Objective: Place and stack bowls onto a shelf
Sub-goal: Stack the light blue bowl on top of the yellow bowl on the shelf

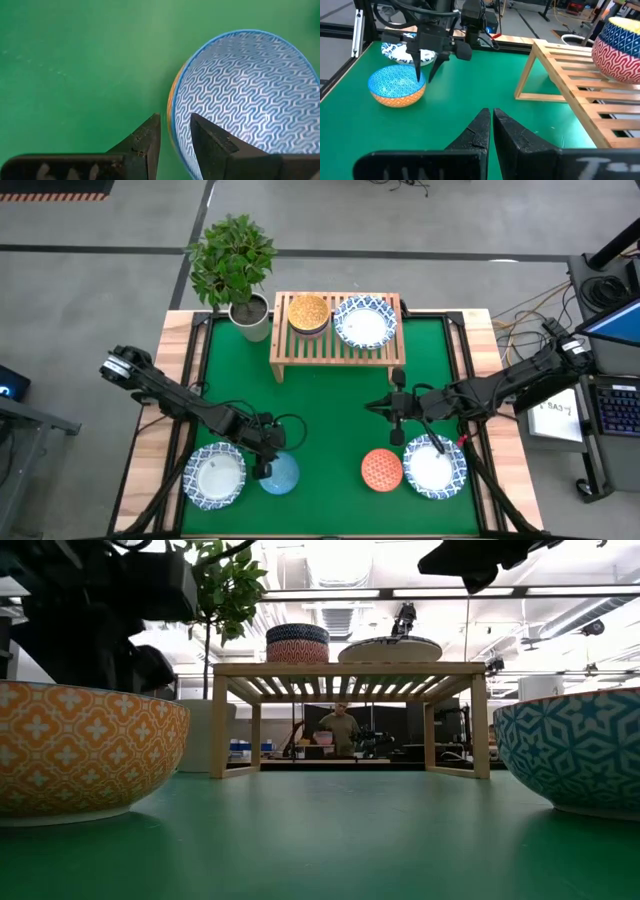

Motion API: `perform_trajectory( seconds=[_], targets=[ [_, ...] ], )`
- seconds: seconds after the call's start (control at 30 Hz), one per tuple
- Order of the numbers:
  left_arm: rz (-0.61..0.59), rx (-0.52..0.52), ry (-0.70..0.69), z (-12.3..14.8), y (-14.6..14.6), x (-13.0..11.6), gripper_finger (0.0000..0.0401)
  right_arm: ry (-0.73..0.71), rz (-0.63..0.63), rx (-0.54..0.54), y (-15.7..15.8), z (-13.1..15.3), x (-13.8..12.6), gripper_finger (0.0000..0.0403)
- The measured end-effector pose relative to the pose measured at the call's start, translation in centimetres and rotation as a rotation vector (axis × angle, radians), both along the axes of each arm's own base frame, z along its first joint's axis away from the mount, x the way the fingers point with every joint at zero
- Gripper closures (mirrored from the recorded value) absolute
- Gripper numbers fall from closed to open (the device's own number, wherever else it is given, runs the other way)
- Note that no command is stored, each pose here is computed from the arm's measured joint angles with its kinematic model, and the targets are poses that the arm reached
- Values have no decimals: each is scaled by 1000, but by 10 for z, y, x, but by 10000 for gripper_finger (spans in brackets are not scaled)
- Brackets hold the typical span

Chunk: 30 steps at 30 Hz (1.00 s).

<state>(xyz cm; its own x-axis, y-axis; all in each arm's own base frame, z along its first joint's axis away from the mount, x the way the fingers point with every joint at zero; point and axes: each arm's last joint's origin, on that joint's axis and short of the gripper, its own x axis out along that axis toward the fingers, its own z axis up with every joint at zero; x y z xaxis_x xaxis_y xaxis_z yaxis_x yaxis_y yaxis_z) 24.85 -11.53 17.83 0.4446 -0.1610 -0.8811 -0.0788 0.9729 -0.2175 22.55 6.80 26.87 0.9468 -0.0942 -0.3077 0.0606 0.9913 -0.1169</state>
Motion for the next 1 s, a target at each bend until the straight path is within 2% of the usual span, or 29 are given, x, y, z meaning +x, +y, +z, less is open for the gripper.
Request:
perform_trajectory(
  seconds=[0.27,0.37,0.53,0.7,0.8,1.0],
  targets=[
    [21,-37,-29,-10,1,-2,318,20,-10,21,1,-5,4,391],
    [25,-40,-29,-11,1,-2,337,24,-13,28,2,-7,5,391],
    [17,-54,-20,-11,1,-3,391,23,-17,37,2,-7,5,391],
    [19,-60,-20,-10,0,-3,396,8,-14,35,2,-5,6,391],
    [24,-72,-42,-3,1,-4,397,10,-12,28,2,-6,6,391],
    [51,-115,-99,27,6,-10,399,12,-9,18,2,-6,7,391]
  ],
)
